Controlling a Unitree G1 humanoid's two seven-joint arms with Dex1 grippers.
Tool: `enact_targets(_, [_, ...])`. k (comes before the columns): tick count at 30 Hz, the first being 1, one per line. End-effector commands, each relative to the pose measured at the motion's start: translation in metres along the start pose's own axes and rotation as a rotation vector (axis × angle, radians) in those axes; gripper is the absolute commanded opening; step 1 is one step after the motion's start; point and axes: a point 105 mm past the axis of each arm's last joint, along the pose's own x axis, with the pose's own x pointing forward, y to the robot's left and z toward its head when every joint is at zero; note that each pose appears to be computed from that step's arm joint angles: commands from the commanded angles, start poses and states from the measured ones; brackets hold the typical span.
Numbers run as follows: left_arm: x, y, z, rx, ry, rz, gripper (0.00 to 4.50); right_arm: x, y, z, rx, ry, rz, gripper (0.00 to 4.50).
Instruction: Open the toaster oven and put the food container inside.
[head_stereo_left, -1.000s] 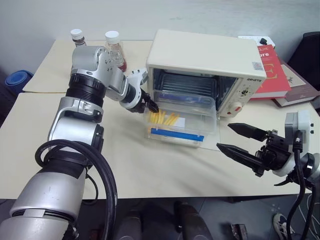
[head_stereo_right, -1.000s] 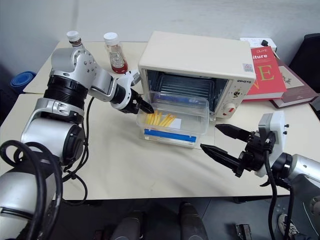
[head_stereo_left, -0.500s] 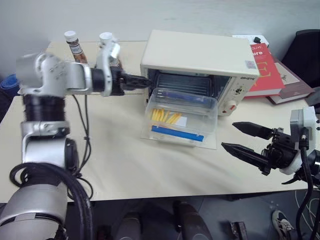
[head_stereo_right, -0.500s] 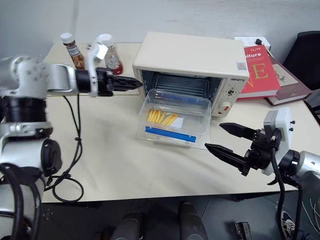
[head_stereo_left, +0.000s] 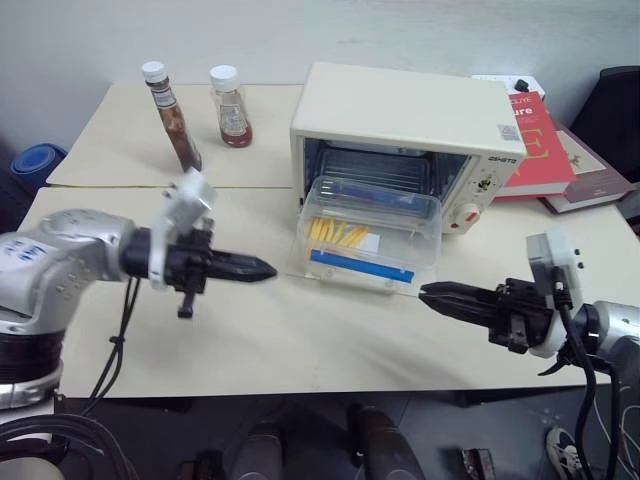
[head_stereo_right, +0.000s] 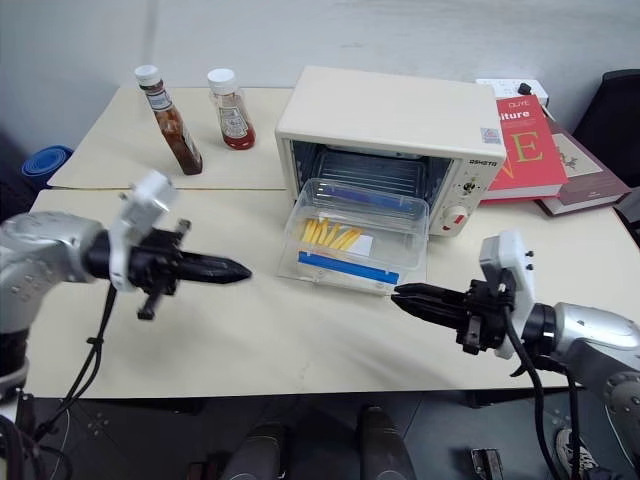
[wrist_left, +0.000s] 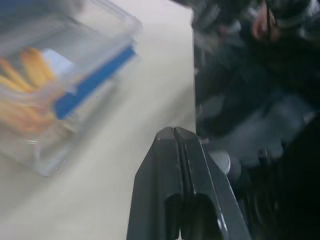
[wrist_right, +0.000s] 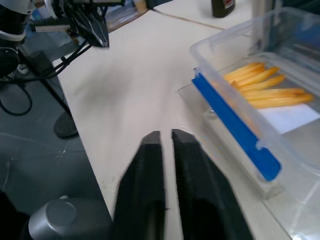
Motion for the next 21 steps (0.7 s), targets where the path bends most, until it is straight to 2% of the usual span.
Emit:
enact_targets(1, [0.025, 0.010, -0.005, 0.134, 0.062, 0.022, 0.00, 0.013, -0.009, -0.008, -0.059, 0.046, -0.029, 0.04])
enact_targets(6, [0.057, 0.051, -0.005, 0.158, 0.053, 0.178, 0.00, 0.035, -0.039, -0.014, -0.134, 0.065, -0.160, 0.04])
enact_targets(9, [0.071, 0.077, 0.017, 0.154, -0.078, 0.323, 0.00, 0.043, -0.066, -0.009, -0.180, 0.040, -0.311, 0.04])
enact_targets(21, [0.096, 0.130, 0.061, 0.168, -0.239, 0.624, 0.00, 0.058, -0.128, 0.021, -0.233, -0.113, -0.630, 0.04])
